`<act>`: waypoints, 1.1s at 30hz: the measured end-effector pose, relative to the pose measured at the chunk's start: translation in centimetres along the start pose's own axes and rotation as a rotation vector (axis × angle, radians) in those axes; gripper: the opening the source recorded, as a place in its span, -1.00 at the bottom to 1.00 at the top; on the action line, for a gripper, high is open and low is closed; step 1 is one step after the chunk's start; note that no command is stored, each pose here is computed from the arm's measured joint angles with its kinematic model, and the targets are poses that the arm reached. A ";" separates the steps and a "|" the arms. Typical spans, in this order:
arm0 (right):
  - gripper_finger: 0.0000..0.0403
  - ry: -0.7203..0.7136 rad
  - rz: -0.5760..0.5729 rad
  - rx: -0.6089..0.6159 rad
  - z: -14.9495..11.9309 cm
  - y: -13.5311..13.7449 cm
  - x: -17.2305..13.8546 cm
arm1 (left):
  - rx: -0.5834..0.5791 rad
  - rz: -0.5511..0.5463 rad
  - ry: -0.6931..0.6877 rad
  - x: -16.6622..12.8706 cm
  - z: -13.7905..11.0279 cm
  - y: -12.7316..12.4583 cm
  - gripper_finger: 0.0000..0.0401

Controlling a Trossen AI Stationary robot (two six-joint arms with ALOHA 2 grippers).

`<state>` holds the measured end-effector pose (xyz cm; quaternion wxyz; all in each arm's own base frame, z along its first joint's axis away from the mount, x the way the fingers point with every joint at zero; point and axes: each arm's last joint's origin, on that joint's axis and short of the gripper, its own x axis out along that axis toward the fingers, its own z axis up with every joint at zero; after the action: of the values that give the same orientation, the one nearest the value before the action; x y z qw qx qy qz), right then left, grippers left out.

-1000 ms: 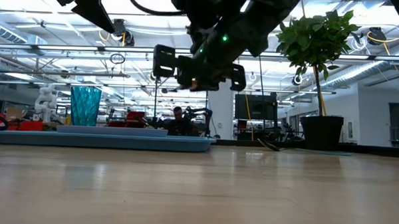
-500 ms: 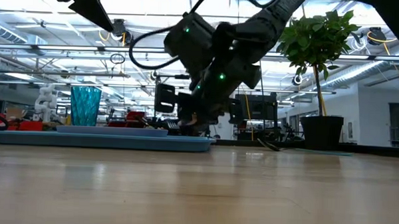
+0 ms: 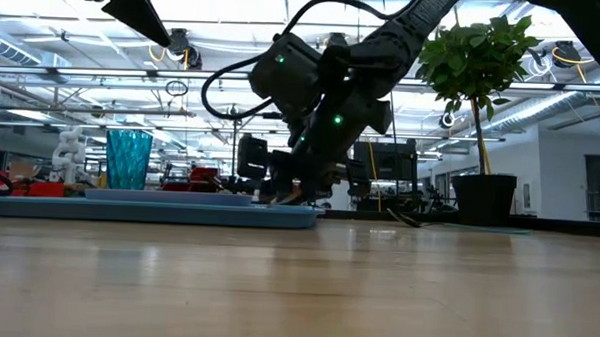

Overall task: Pick and place plate/cup/fork/spoon on tray
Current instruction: Put the orange fork on the blue tray to the right of the violet plate

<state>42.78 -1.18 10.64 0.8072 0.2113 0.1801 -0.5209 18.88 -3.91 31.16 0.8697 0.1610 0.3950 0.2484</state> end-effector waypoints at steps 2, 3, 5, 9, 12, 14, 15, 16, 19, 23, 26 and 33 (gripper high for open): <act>-0.60 0.012 -0.008 0.009 -0.1 -0.2 0.1 | 0.000 -0.004 0.000 0.0 0.0 0.0 -0.37; -0.58 0.027 -0.007 0.009 -0.1 -0.2 0.1 | 0.000 -0.006 0.001 0.0 0.0 0.0 -0.37; -0.53 0.040 -0.001 0.021 -0.1 -0.3 0.2 | 0.000 -0.015 0.003 0.0 0.0 0.0 -0.37; -0.44 0.045 0.001 0.026 0.0 -0.3 0.3 | 0.000 -0.016 0.003 0.0 0.0 0.0 -0.37; -0.39 0.049 0.017 0.038 0.1 -0.2 0.3 | 0.001 -0.016 0.003 0.0 0.0 0.0 -0.37; -0.37 0.068 0.028 0.039 0.1 -0.1 0.3 | 0.002 -0.017 0.003 0.0 0.0 0.0 -0.37; -0.36 0.069 0.029 0.040 0.1 -0.1 0.3 | 0.003 -0.018 0.003 0.0 0.0 0.0 -0.37; -0.36 0.068 0.030 0.040 0.1 -0.1 0.2 | 0.003 -0.018 0.003 0.0 0.0 0.0 -0.37; -0.34 0.064 0.042 0.028 0.6 0.0 -0.3 | 0.005 -0.018 0.003 0.0 0.0 0.0 -0.37; -0.34 0.076 0.094 -0.017 2.4 0.3 -1.3 | 0.007 -0.018 0.003 0.0 0.0 0.0 -0.37; -0.34 0.172 0.210 -0.099 4.3 0.2 -1.6 | 0.007 -0.018 0.003 0.0 0.0 0.0 -0.37; -0.35 0.299 0.506 -0.387 8.9 -1.0 -2.5 | 0.014 -0.022 -0.019 0.0 0.3 -0.1 -0.37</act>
<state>41.56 -4.34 19.30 0.9004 0.1663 0.3337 -0.2240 19.12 -4.03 31.29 0.8750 0.1650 0.3901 0.2346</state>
